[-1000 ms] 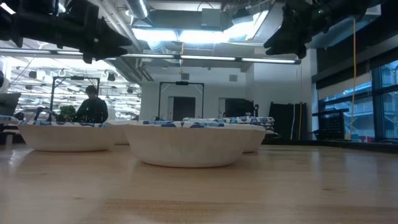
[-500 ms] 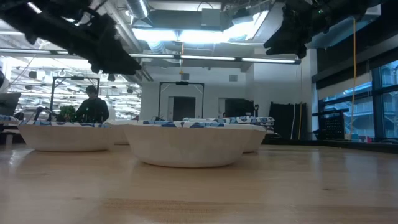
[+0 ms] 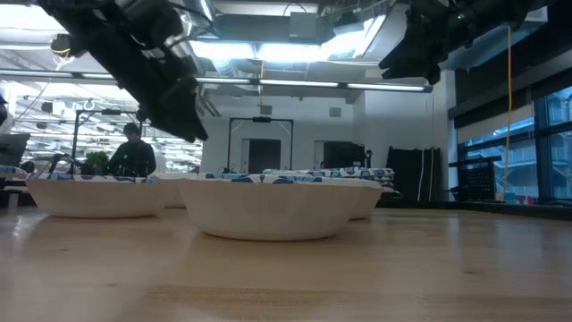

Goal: Nest bowls inside each other
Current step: Stack the bowl on top of the bowl on the table

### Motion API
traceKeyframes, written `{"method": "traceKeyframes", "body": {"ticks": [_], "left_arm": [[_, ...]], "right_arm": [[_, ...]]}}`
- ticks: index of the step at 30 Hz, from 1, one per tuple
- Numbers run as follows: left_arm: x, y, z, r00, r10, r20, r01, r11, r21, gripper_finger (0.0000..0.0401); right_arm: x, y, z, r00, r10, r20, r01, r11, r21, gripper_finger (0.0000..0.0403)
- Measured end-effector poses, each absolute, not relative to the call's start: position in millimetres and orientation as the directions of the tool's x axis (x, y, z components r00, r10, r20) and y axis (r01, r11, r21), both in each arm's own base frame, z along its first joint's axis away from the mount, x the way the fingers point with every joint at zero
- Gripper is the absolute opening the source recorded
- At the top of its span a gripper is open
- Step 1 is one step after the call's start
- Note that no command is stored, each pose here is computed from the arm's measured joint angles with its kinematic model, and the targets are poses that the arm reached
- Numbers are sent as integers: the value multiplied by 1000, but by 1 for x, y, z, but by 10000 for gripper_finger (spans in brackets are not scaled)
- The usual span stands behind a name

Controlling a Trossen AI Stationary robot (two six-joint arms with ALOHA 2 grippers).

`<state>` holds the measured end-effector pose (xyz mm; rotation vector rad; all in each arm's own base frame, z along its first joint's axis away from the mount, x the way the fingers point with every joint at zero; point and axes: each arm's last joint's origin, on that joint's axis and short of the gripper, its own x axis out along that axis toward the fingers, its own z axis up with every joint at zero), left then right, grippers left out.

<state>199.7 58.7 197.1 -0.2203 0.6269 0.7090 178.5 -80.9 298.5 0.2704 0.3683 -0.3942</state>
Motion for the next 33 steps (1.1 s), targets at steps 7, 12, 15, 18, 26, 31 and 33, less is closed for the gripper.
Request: {"method": "traceKeyframes", "body": {"ticks": [7,12,15,18,26,31,33], "left_arm": [[210,61,173,510,511,-692,-655,752,73,240],[214,62,160,466,503,-728,-659,746,94,240],[216,63,155,450,499,-741,-666,740,94,240],[216,63,152,433,506,-746,-671,734,108,240],[215,67,151,407,534,-741,-691,711,133,240],[213,72,151,391,543,-743,-708,693,134,240],[212,74,151,393,532,-750,-709,695,121,240]], "right_arm": [[178,-81,298,858,-322,-399,420,888,187,154],[178,-81,298,857,-321,-404,421,888,187,154],[178,-81,298,857,-321,-404,421,888,187,154],[178,-81,298,856,-321,-404,421,888,187,154],[178,-81,298,856,-321,-405,421,887,187,154],[178,-81,298,856,-321,-405,421,887,187,154],[178,-81,298,856,-321,-405,421,887,187,154]]}}
